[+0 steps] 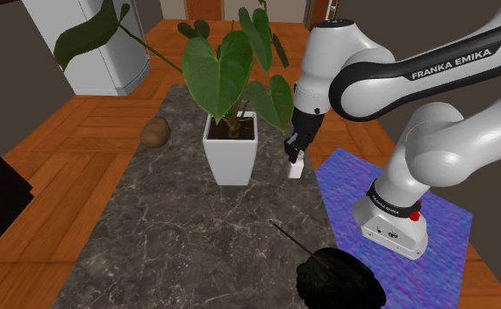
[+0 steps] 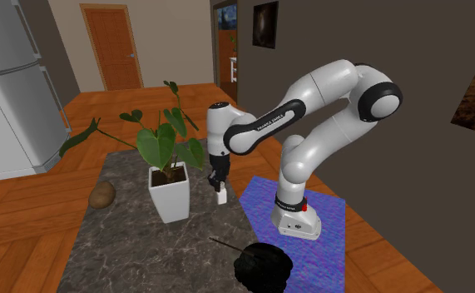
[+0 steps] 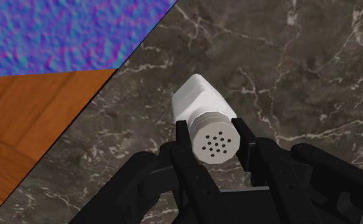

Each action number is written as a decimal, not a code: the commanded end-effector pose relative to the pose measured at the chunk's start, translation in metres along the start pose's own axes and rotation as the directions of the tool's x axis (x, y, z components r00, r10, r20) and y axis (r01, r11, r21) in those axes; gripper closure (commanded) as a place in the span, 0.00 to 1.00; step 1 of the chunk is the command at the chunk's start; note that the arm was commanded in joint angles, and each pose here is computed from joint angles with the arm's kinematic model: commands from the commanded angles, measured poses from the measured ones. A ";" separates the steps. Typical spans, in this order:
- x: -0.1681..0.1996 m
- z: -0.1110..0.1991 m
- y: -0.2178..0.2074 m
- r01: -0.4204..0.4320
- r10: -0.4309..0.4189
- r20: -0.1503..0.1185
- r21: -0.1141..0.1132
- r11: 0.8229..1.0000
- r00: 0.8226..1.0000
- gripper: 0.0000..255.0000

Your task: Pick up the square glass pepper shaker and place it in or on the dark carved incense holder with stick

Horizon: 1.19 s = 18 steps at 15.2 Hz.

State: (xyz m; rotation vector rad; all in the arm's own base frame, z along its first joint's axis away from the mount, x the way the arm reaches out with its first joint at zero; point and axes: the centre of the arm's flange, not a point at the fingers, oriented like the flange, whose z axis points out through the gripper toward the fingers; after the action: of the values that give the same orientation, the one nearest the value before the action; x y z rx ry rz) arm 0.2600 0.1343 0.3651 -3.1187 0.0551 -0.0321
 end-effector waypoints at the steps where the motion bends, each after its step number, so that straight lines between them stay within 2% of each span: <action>1: 0.001 -0.008 -0.001 0.000 0.000 0.000 0.000 1.000 1.000 1.00; 18: 0.002 -0.098 -0.003 0.000 0.000 0.000 0.000 1.000 1.000 1.00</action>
State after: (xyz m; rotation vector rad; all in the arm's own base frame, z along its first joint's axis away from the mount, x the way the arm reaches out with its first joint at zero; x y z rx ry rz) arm 0.2607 0.1344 0.4575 -3.1185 0.0552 -0.0320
